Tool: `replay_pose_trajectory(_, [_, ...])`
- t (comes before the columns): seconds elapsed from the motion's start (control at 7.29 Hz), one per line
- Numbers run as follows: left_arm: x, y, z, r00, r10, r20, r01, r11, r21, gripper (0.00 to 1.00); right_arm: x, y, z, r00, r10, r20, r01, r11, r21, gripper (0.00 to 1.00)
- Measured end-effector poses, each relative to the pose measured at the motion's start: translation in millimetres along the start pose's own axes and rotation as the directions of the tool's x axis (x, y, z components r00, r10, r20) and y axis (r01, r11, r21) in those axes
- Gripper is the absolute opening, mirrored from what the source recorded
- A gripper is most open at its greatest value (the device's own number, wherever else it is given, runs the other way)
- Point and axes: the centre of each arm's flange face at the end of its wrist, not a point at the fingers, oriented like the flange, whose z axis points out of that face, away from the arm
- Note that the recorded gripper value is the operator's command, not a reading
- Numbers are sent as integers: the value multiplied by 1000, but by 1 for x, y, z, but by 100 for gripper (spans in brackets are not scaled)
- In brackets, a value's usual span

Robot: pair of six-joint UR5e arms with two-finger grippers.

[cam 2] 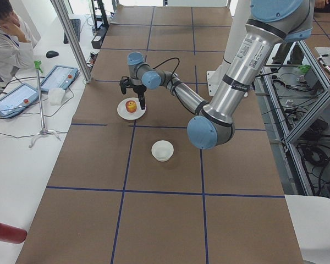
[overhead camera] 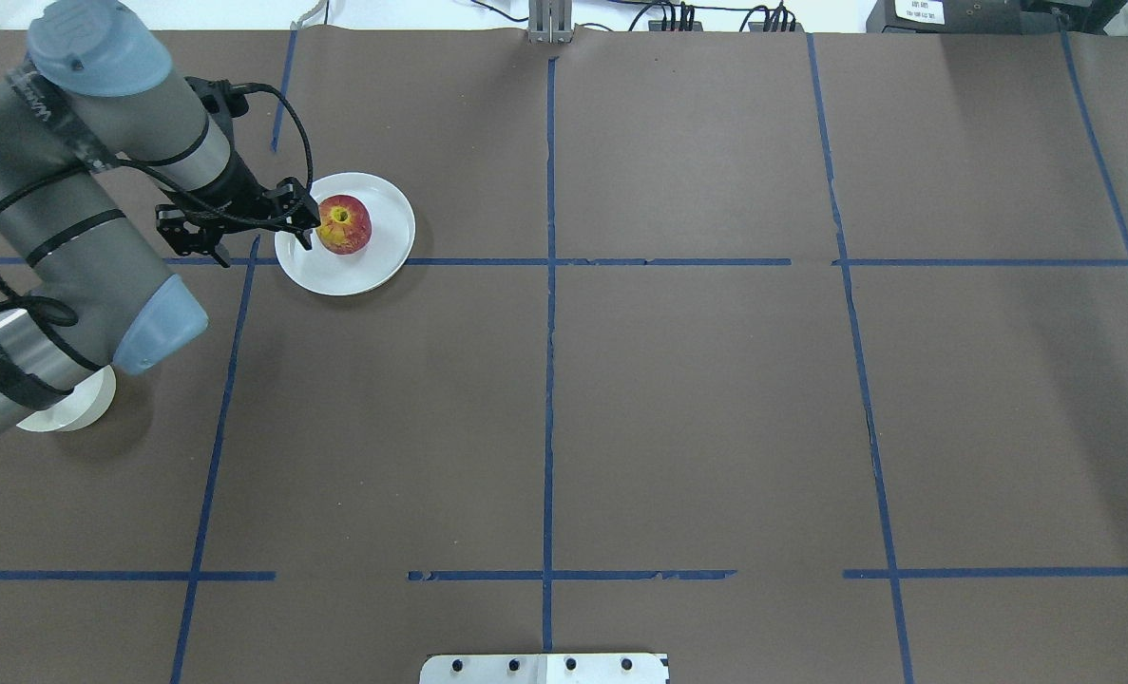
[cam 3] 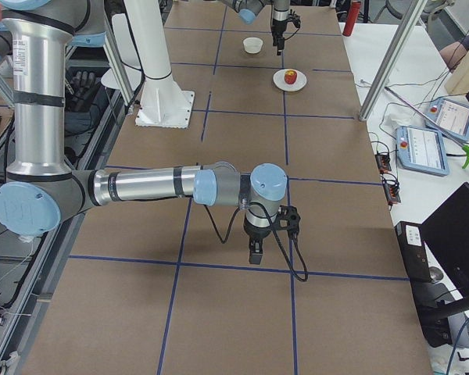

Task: Move apple from plate to bowl
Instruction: 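Move the left gripper over the red-yellow apple on the white plate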

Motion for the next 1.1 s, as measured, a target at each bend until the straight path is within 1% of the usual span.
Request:
replay_pose_trajectory(0.14, [21,-10,11,1000,-15,9,15,1000,-5,100,0,0,0,1000,0,0,0,1000,0,100])
replay_pose_trajectory(0.27, [35,-18,15,1000,-17,21,17,1000,13,100,0,0,0,1000,0,0,0,1000,0,100])
replay_pose_trajectory(0.55, [45,-29,20,1000,2,30,-4,997,83,100,0,0,0,1000,0,0,0,1000,0,100])
replay_pose_trajectory(0.69, [49,-34,24,1000,11,24,-13,995,102,100,0,0,0,1000,0,0,0,1000,0,100])
replay_pose_trajectory(1.1, [56,-44,39,1000,20,15,-22,993,113,100,0,0,0,1000,0,0,0,1000,0,100])
